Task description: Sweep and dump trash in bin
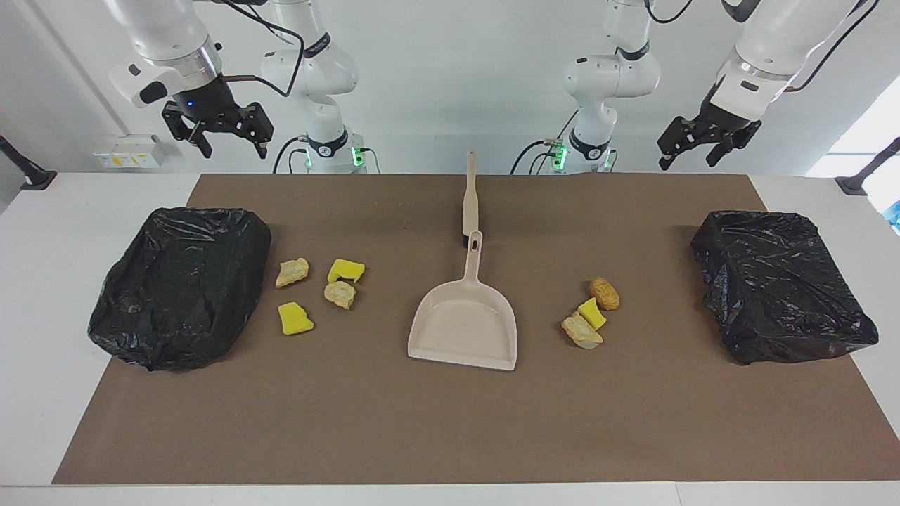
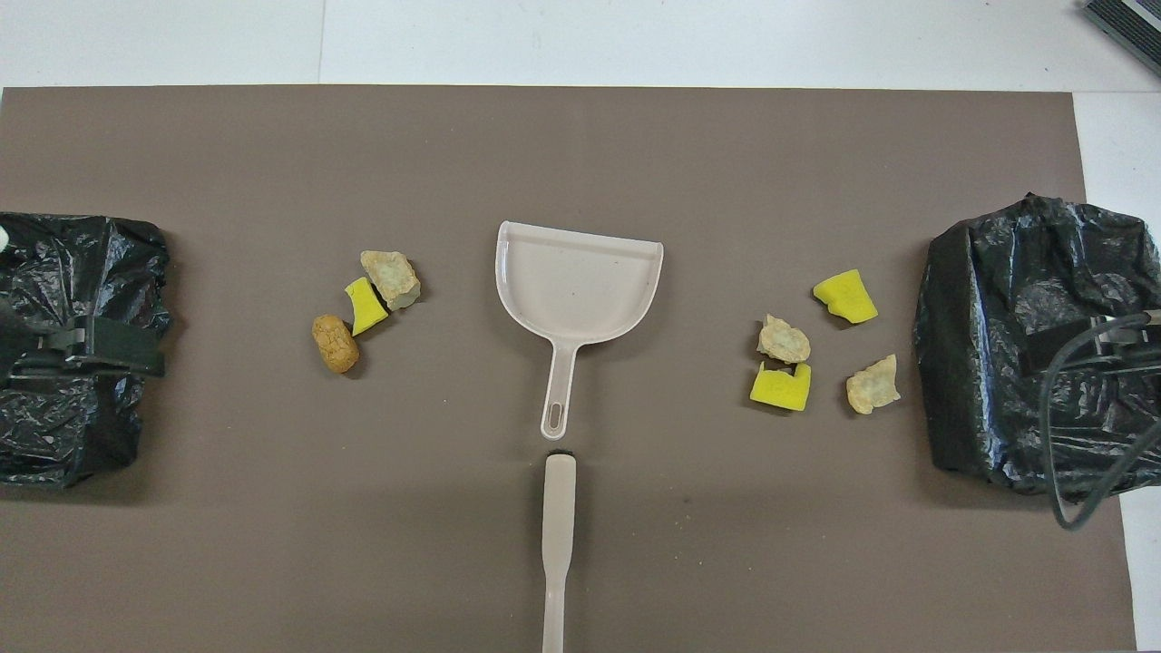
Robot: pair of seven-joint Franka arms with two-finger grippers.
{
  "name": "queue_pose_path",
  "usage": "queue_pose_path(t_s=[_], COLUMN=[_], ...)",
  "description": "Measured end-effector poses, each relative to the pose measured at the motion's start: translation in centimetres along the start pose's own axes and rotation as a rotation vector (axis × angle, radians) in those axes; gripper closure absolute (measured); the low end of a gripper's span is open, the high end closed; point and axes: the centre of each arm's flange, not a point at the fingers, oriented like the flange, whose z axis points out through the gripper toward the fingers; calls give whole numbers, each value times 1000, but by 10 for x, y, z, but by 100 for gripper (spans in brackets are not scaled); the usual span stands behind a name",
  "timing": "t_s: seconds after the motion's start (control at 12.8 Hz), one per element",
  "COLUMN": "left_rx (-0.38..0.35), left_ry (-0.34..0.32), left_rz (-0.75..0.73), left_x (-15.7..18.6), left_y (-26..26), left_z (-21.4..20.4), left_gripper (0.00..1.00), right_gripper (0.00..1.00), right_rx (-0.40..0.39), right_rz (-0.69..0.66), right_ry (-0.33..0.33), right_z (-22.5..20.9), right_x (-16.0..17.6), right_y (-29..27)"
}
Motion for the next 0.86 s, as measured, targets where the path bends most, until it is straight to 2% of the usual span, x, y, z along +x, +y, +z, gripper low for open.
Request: queue_pose_path(t_s=[0.24,0.63,0.86], left_rx=[6,-6,-11], left_ry=[-2,57,69], left_rz=[29,23,55], left_x=[-9,-28,-39], left_y=[37,134,159], left_z=[24,90,110], left_gripper=[0,0,0], right_gripper=[0,0,0], right_rx=[0,0,1], right_rz=[0,0,0], right_ry=[0,0,0], right_z=[0,0,0], right_x=[0,0,0], right_y=[0,0,0])
